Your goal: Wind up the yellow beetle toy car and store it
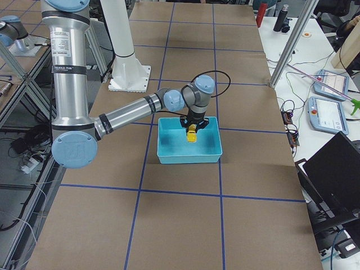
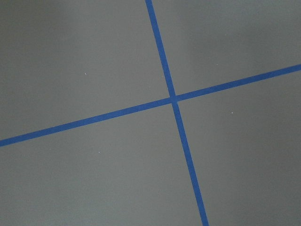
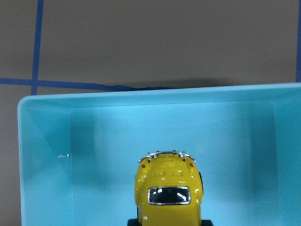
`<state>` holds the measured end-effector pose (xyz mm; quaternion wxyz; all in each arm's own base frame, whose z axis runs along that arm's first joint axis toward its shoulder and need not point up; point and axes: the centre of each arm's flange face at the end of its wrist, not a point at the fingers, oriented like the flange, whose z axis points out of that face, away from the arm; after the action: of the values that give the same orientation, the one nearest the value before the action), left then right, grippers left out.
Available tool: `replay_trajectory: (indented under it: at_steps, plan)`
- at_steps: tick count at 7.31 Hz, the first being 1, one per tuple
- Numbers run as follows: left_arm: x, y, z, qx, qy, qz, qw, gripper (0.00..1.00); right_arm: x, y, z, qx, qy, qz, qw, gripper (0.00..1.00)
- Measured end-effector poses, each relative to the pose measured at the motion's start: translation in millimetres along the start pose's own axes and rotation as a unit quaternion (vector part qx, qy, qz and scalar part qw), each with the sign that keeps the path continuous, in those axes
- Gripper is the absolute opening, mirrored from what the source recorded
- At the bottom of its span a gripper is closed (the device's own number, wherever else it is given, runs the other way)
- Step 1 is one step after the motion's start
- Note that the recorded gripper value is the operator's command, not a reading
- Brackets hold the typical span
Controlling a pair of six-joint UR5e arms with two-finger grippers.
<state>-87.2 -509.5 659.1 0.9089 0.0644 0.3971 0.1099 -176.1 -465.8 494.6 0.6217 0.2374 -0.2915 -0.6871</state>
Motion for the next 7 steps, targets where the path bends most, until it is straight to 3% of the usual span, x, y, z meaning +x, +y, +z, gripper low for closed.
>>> replay_trajectory:
  at_steps: [2, 5, 6, 7]
  plan:
    - [-0.3, 0.2, 0.3, -0.001, 0.0, -0.001, 1.0, 1.0, 10.4, 10.8, 34.5, 0.002, 0.002, -0.002, 1.0, 0.0]
    - [-0.3, 0.2, 0.4, -0.001, 0.001, -0.001, 1.0, 1.0, 5.4, -16.2, 69.7, 0.005, 0.002, 0.011, 0.9999, 0.0]
    - [-0.3, 0.2, 0.4, 0.0, 0.001, -0.001, 1.0, 1.0, 3.1, -21.9, 75.3, 0.004, 0.001, 0.013, 0.9999, 0.99]
    - [-0.6, 0.4, 0.8, -0.001, 0.001, -0.002, 1.0, 1.0, 1.9, -23.5, 78.1, 0.003, -0.001, 0.012, 0.9999, 1.0]
